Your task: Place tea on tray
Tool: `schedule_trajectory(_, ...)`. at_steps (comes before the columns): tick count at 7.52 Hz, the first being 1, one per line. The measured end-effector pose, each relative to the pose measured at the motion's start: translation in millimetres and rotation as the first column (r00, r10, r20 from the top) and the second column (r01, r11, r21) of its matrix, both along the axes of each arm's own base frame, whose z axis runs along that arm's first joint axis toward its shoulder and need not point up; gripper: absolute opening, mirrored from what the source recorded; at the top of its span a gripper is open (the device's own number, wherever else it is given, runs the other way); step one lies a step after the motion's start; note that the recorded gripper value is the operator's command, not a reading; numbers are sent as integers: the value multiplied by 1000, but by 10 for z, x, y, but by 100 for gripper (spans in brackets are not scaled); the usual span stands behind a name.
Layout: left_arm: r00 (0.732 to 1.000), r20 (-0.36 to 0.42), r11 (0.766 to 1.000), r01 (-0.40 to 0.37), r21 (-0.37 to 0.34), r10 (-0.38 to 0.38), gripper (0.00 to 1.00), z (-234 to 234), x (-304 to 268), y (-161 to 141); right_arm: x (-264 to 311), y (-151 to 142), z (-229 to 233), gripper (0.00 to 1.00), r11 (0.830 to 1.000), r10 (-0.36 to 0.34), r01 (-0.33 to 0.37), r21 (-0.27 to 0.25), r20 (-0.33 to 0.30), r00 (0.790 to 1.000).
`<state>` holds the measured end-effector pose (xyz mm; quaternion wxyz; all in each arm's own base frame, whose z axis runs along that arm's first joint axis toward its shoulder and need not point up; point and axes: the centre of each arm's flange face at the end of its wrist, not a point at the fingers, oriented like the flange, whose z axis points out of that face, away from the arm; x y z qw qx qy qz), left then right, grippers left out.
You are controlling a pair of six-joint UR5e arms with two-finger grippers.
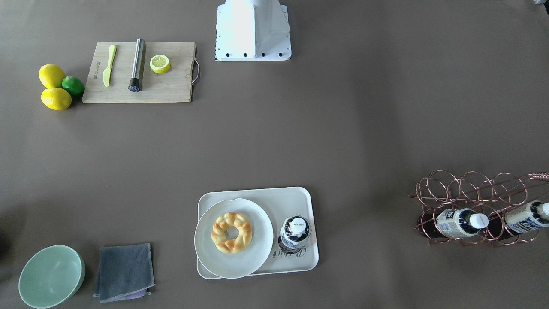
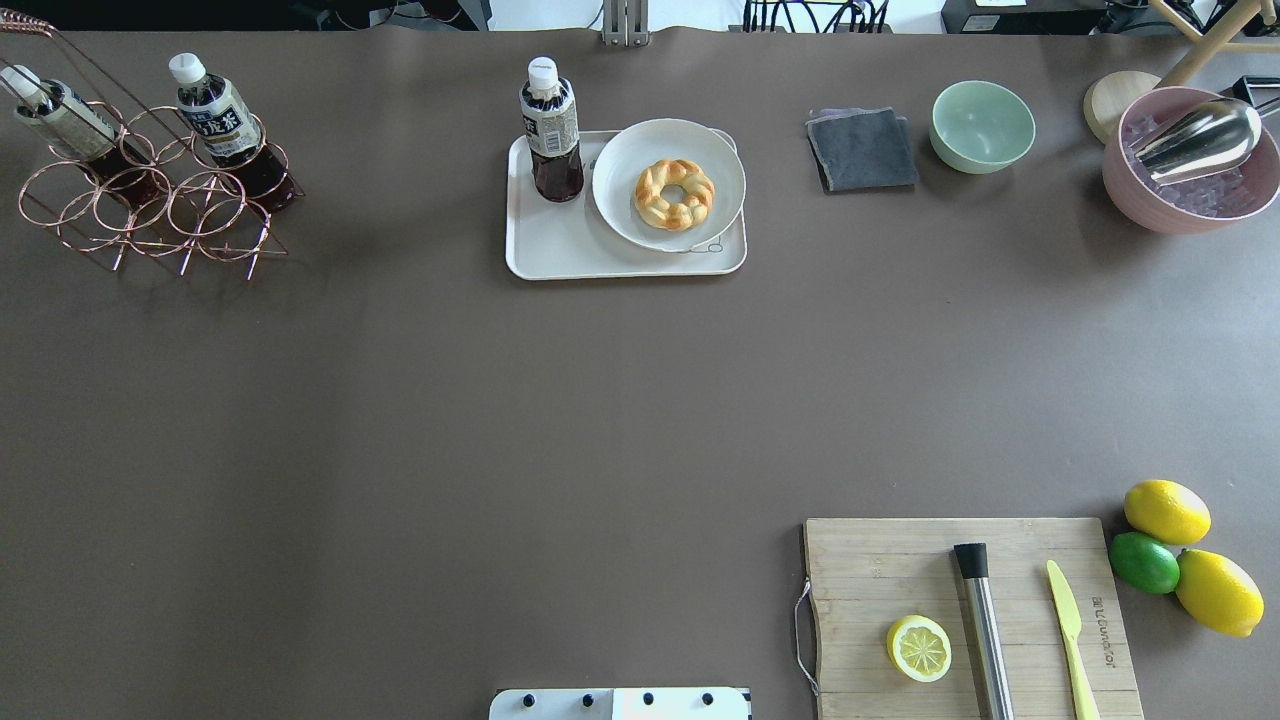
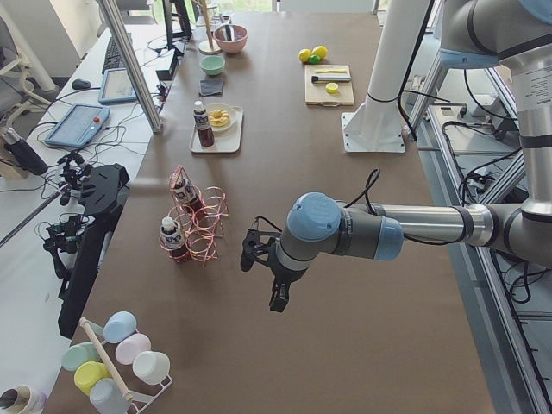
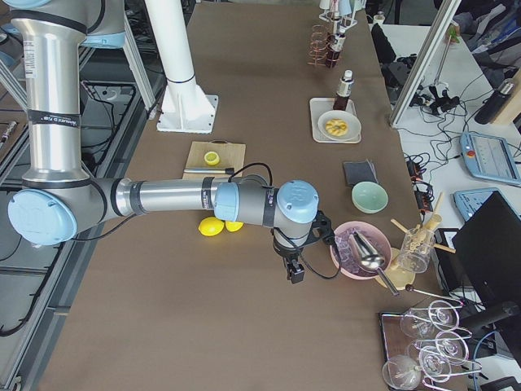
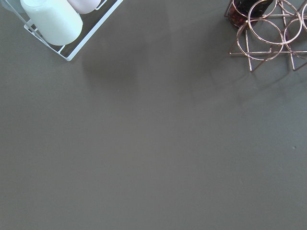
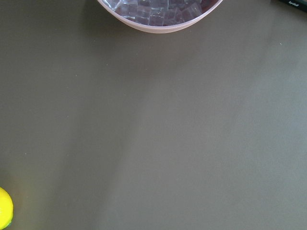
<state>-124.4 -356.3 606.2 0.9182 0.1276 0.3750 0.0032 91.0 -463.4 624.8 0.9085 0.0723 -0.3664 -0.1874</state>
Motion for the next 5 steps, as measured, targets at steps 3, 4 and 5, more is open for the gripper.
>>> schedule_trajectory(3, 1000, 0, 1000, 1, 2, -1, 98, 17, 2, 29, -20, 4, 2, 100, 1000, -4, 4, -1, 0, 1000)
schedule_trajectory(4, 1000, 1, 1000, 2, 5, -2, 98, 33, 4, 51, -22, 4, 0, 100, 1000, -5, 5, -1, 0, 1000)
schedule_trajectory(5, 1000, 2, 1000, 2, 10, -2, 98, 52, 8, 75, -24, 4, -4, 100, 1000, -5, 5, 0, 0, 1000)
